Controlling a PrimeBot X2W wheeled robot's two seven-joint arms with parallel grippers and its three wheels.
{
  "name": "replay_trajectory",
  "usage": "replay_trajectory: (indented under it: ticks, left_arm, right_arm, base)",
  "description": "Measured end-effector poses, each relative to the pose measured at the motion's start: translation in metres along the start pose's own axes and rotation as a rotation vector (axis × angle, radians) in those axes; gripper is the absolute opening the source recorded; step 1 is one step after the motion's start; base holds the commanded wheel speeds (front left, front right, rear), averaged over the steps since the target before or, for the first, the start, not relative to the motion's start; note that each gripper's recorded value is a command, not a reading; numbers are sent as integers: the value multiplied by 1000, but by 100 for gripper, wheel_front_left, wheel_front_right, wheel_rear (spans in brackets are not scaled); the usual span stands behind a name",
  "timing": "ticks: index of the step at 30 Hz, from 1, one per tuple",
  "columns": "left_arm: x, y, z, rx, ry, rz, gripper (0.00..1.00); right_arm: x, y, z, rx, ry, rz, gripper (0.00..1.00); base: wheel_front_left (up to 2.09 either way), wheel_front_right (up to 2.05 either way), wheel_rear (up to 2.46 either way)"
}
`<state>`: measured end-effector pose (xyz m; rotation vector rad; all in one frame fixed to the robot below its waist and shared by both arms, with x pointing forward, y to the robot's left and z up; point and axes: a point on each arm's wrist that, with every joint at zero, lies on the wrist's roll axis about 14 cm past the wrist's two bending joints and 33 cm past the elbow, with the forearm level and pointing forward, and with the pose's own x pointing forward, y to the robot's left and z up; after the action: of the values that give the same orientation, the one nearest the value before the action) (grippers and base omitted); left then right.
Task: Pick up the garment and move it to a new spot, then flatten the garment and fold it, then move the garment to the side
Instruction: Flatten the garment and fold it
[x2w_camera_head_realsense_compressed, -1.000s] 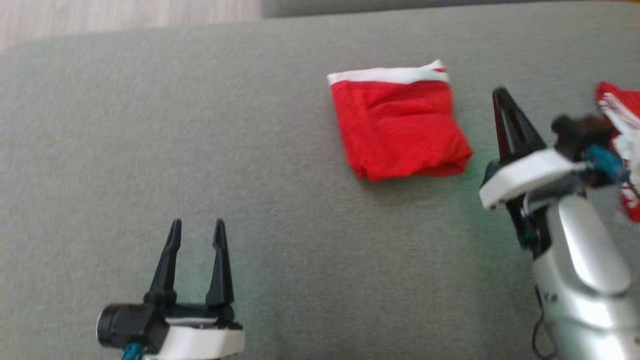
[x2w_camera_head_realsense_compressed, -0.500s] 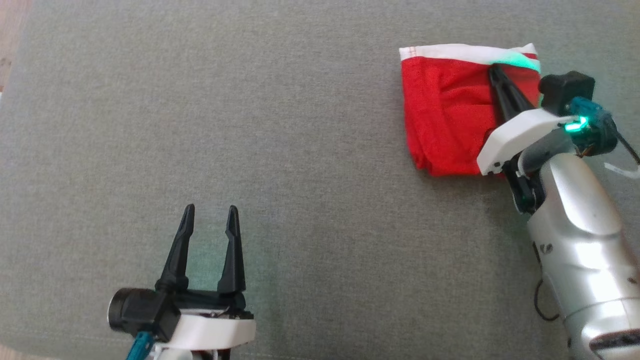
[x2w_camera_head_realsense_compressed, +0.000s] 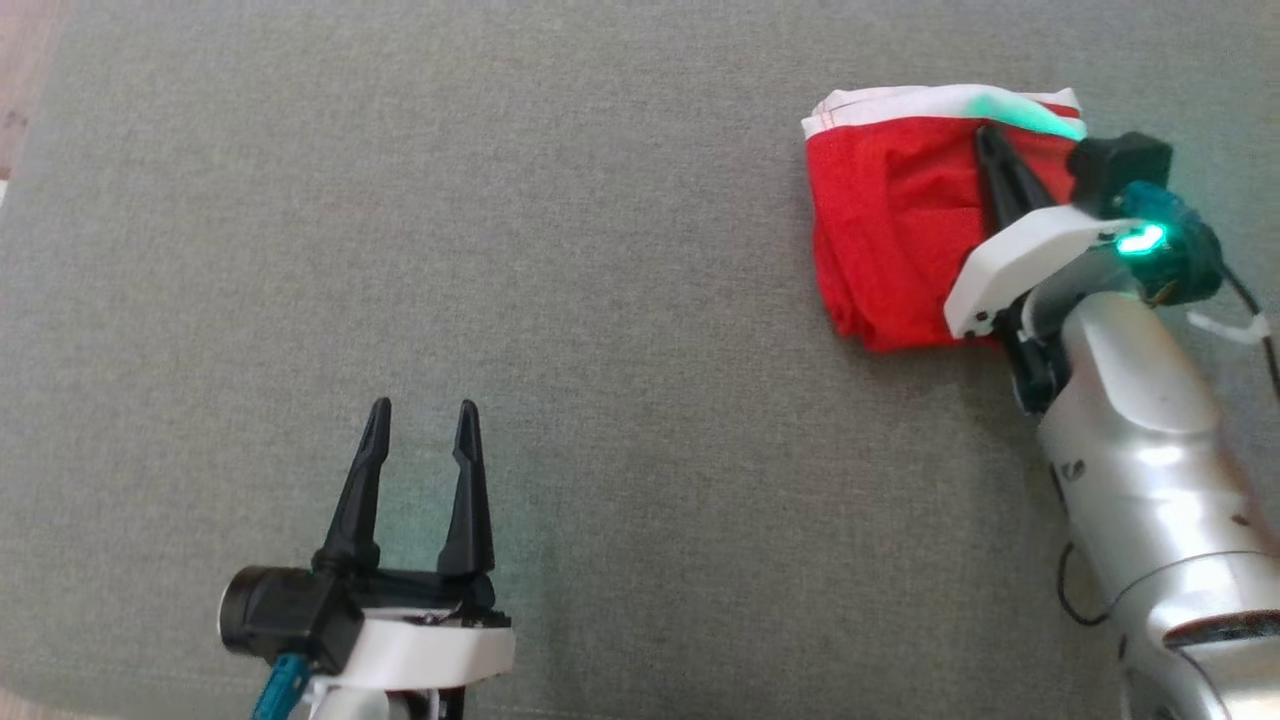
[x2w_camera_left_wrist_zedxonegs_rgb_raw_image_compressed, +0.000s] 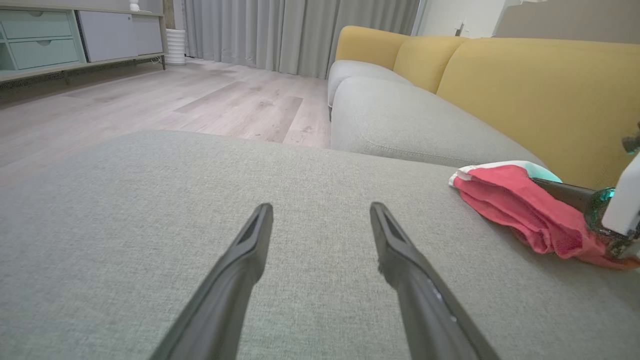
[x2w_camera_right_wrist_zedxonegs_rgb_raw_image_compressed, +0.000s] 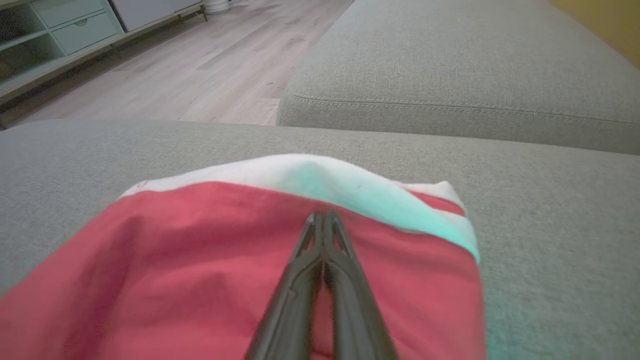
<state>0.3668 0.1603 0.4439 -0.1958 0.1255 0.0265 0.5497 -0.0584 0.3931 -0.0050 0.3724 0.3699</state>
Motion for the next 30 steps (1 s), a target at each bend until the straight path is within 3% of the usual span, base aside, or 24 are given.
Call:
replay_trajectory:
  ticks: [8,16,30]
  left_arm:
    - [3,-6,5,-4,-17,-19,100]
    - [5,-13,6,-8,-22,-42,100]
    - [-5,-16,8,-11,-27,-57,100]
  right_arm:
    - [-13,23,-3,-55,-22,64,0]
    - [-36,61,-27,-38,1,180,0]
    - [-74,102,-25,5,-37,286,0]
  base:
    - [0,0,0]
    - [0,0,0]
    - [0,0,0]
